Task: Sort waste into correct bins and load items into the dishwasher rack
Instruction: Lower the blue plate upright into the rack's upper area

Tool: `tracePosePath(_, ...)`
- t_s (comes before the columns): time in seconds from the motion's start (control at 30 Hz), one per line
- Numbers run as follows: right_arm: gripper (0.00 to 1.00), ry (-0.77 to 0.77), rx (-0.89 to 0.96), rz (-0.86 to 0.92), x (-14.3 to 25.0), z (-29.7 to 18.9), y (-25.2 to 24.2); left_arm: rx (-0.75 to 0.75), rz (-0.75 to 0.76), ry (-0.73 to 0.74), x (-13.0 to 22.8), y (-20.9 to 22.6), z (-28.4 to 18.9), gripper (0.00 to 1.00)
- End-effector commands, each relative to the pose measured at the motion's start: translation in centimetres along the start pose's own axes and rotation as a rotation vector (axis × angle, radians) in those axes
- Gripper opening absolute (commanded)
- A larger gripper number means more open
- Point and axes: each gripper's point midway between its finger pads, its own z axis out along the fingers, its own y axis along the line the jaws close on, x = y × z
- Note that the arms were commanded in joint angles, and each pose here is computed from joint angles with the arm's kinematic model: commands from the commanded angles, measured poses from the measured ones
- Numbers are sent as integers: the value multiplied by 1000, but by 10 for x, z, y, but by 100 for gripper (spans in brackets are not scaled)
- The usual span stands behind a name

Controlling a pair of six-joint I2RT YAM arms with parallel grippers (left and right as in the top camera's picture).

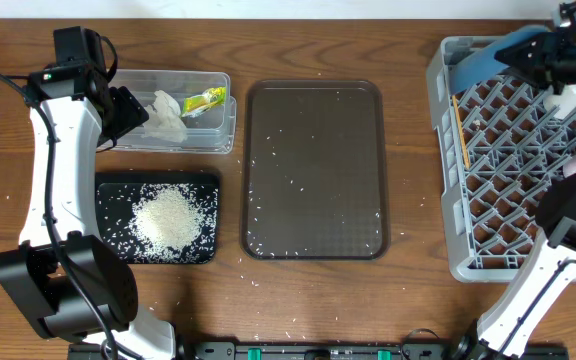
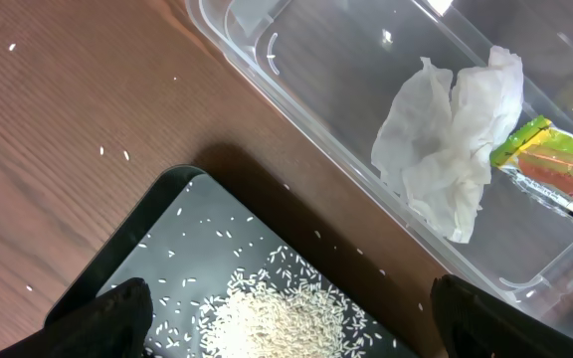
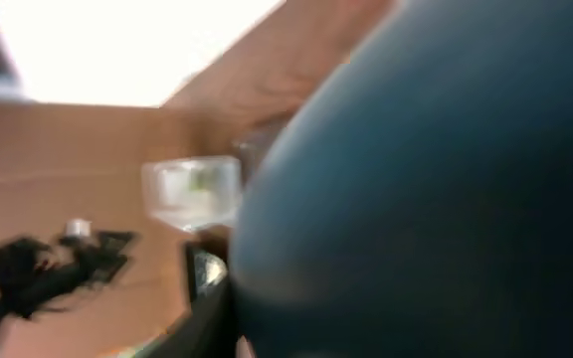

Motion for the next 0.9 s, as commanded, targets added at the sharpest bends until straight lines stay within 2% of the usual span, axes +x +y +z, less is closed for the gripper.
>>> tracePosePath(0.0, 39, -27, 225, 44, 2, -25, -43, 3, -14, -11, 0, 3, -7, 92)
tracePosePath(0.5, 40, -90, 557, 106, 29, -83, -42, 3, -14, -11, 0, 3, -7, 92)
tracePosePath(0.8, 41, -58, 556, 19, 37, -65, -12, 4, -14, -11, 0, 3, -7, 92)
tracePosePath(0.87, 37, -43, 563, -5, 39, -56, -6, 3, -14, -11, 0, 3, -7, 92)
